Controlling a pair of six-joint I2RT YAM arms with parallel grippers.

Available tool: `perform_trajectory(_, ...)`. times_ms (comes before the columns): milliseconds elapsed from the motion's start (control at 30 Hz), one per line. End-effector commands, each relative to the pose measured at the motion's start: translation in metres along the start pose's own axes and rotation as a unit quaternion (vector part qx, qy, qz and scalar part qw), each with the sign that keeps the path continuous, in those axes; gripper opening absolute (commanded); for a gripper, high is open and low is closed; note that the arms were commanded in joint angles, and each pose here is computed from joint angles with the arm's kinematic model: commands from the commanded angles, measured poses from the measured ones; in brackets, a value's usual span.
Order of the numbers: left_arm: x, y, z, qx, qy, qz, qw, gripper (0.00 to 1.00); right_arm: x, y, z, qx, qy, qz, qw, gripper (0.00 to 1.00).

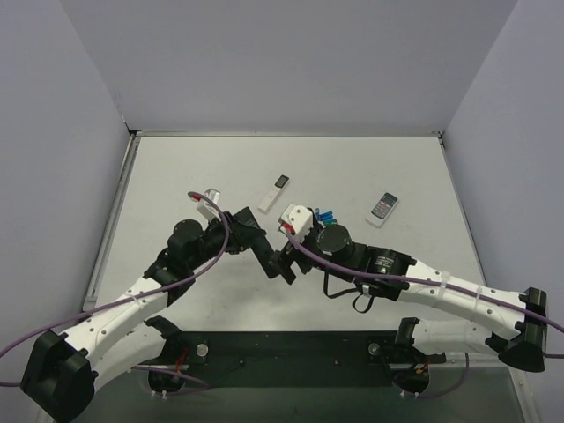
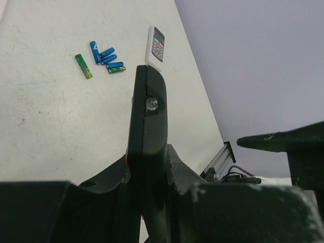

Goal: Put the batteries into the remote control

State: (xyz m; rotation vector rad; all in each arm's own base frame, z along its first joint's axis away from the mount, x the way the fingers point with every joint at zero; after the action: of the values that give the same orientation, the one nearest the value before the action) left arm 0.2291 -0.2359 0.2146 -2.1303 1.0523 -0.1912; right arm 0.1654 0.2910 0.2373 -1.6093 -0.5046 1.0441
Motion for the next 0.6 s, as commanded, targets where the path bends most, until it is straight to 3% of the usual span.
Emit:
perform_trajectory(0, -0.009, -0.023, -0.002, 0.037, 0.005, -0.107, 0.993, 0.00, 0.010, -0.017, -0.009, 0.180, 0.080, -0.002, 0.980, 0.82)
perform_trajectory(133, -0.017, -0.021, -0.001, 0.073, -0.003, -0.163, 0.984, 0.00, 0.020, -0.014, -0.013, 0.281, 0.118, -0.006, 0.952, 0.83)
perform_trajectory(333, -0.025, -0.024, 0.000, 0.101, -0.004, -0.207, 0.973, 0.00, 0.035, -0.010, -0.012, 0.299, 0.133, 0.010, 0.945, 0.82)
perform_trajectory(567, -0.034, -0.027, -0.001, 0.106, 0.002, -0.236, 0.966, 0.00, 0.046, 0.009, -0.020, 0.365, 0.161, 0.027, 0.917, 0.76)
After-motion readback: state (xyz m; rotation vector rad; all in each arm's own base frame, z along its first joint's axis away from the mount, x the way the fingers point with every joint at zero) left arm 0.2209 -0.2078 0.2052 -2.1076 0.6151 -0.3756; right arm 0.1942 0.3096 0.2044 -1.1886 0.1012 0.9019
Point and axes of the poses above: each gripper's point midway between its finger pads, its own x axis out along the fingers, its own z axis along the line the jaws close on, y = z × x, the point moved 2 cm from there along -x, back along the fingers, and after that the axes turned 8 degrees about x, right-handed, at the moved point
